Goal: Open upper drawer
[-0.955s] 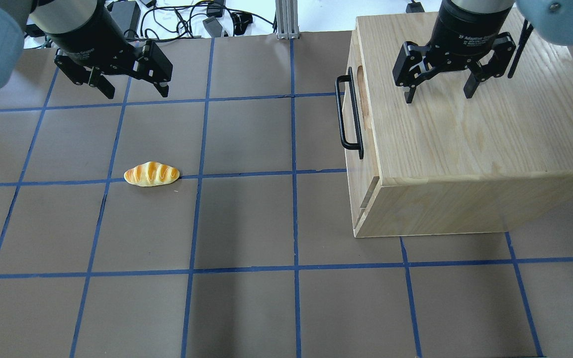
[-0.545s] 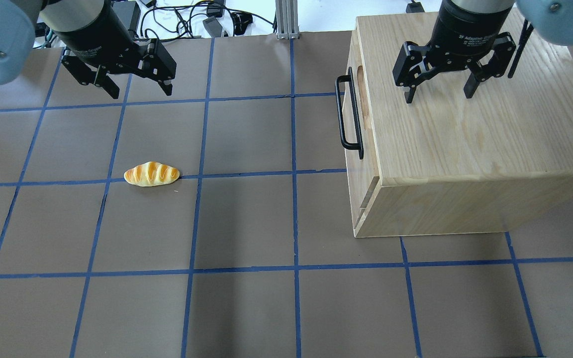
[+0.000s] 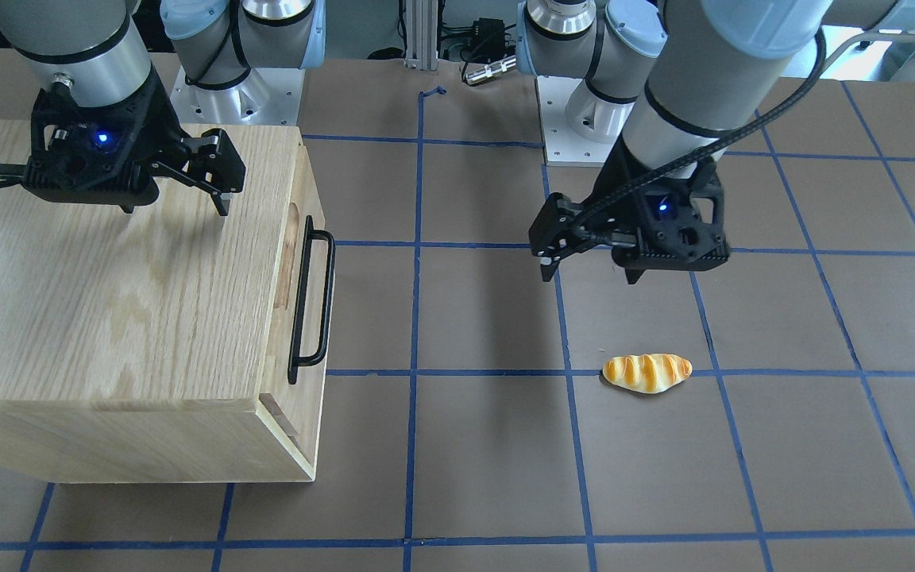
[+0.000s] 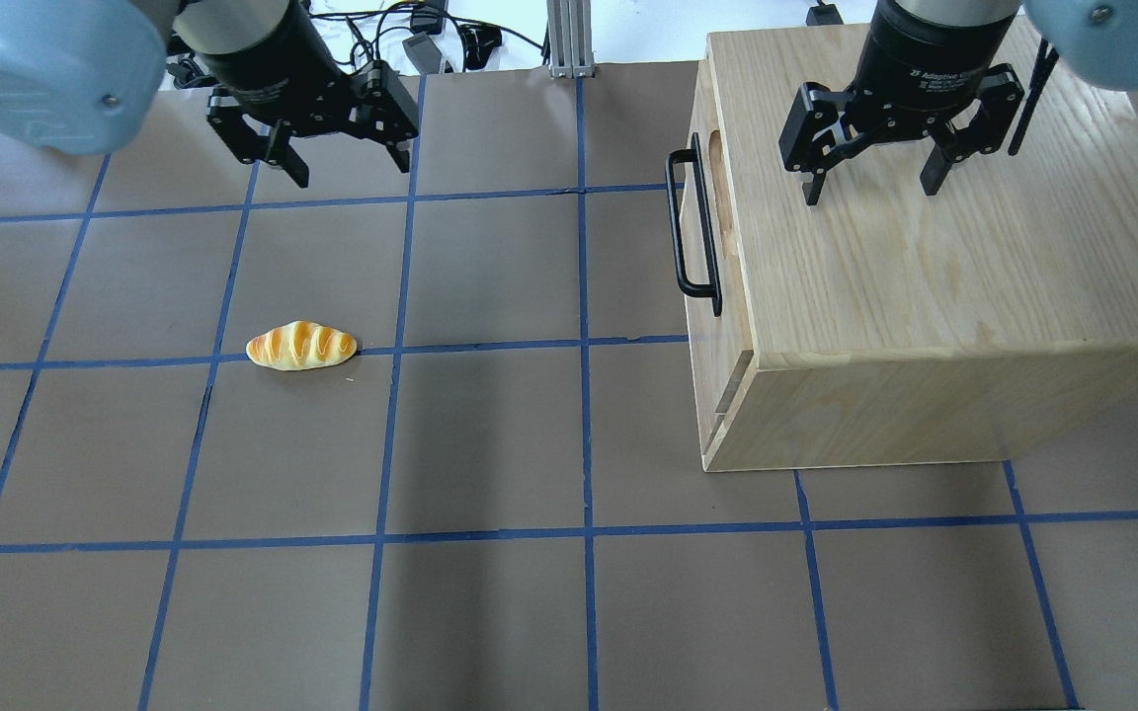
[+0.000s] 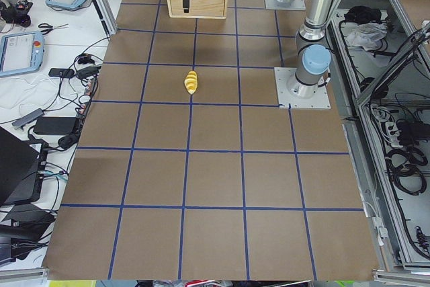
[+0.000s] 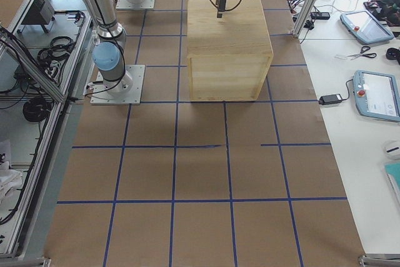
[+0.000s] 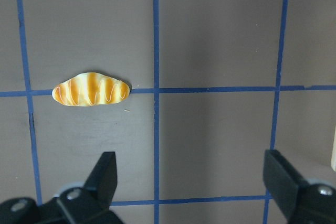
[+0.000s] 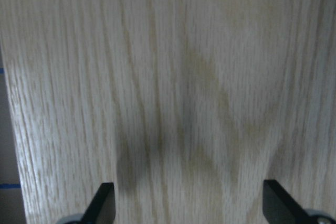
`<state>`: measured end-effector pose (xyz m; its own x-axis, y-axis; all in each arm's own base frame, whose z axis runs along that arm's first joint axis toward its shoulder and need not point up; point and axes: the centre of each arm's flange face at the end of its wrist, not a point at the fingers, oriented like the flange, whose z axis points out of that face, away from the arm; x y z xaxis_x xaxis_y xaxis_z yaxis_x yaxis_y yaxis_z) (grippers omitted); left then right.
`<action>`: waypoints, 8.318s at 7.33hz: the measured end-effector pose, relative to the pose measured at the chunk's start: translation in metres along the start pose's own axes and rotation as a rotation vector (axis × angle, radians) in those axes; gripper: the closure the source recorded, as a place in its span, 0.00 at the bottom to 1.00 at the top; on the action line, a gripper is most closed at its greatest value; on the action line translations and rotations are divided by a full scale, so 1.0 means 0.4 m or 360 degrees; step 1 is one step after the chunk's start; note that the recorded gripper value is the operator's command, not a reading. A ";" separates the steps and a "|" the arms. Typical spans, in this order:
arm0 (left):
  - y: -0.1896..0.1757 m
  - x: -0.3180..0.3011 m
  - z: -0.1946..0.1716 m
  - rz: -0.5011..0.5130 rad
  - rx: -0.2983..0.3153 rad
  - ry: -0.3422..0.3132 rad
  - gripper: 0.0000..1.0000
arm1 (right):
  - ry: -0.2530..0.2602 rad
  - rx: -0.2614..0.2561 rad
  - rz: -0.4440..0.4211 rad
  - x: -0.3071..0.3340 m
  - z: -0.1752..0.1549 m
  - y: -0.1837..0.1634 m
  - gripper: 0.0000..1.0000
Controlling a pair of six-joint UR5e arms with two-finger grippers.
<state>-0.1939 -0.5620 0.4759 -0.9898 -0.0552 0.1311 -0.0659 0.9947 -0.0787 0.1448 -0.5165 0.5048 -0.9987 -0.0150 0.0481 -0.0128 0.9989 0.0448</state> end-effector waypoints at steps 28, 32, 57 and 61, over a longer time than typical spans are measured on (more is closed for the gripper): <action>0.072 0.390 0.290 0.0038 -0.0089 0.0449 0.00 | 0.0000 0.0000 0.0001 0.000 0.000 0.000 0.00; 0.061 0.371 0.303 0.0075 -0.0089 0.0430 0.00 | 0.0000 0.0000 0.0001 0.001 0.000 0.000 0.00; 0.022 -0.097 0.070 0.0145 -0.0107 0.0069 0.00 | 0.0000 0.0000 0.0001 0.000 0.000 0.000 0.00; 0.130 -0.143 -0.153 0.0222 -0.0042 -0.0173 0.00 | 0.0000 -0.0001 0.0000 0.000 0.000 0.000 0.00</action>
<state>-0.1331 -0.5019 0.5246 -0.9970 0.0758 0.0132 0.0748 0.9952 -0.0628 0.1448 -0.5164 0.5046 -0.9987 -0.0152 0.0481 -0.0131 0.9989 0.0451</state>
